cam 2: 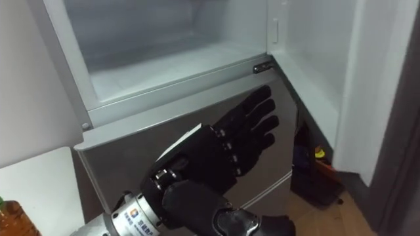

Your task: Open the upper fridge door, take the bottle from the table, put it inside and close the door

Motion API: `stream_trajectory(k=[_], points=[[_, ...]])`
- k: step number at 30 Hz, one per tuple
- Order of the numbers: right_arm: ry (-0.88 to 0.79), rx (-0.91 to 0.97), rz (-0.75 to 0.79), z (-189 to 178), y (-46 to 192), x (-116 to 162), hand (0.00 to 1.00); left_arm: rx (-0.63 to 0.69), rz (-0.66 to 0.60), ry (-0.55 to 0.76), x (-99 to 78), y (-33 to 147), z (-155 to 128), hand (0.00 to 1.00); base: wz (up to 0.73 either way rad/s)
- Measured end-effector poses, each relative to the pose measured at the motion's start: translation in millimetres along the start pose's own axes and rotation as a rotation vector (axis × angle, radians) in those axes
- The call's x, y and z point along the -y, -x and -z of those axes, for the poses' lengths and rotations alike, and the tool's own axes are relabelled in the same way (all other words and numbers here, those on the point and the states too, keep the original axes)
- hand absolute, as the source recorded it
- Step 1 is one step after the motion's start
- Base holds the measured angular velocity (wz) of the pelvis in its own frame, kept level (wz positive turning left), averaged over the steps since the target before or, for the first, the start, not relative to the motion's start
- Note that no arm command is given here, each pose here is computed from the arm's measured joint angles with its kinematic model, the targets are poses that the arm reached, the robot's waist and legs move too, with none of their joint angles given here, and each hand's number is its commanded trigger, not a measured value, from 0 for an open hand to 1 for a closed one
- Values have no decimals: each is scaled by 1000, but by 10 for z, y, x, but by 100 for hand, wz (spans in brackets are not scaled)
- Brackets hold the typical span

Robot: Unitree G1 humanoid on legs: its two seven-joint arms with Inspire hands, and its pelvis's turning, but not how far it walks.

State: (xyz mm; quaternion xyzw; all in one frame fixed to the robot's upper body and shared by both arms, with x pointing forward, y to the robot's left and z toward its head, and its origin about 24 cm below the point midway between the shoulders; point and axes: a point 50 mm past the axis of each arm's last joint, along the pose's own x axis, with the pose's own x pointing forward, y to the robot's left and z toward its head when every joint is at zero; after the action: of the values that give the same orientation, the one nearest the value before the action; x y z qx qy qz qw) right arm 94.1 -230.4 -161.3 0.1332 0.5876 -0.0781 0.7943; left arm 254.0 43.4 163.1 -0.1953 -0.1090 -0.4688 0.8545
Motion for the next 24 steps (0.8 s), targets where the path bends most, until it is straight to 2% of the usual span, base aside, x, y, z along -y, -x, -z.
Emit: stream_trajectory(k=[17,24], points=[[-18,8,18,-12,3,19,0,-61,-32,11,-89,31,104,0,-1],[-82,1,36,47,7,46,0,-83,-48,-21,-142,84,97,0,10]])
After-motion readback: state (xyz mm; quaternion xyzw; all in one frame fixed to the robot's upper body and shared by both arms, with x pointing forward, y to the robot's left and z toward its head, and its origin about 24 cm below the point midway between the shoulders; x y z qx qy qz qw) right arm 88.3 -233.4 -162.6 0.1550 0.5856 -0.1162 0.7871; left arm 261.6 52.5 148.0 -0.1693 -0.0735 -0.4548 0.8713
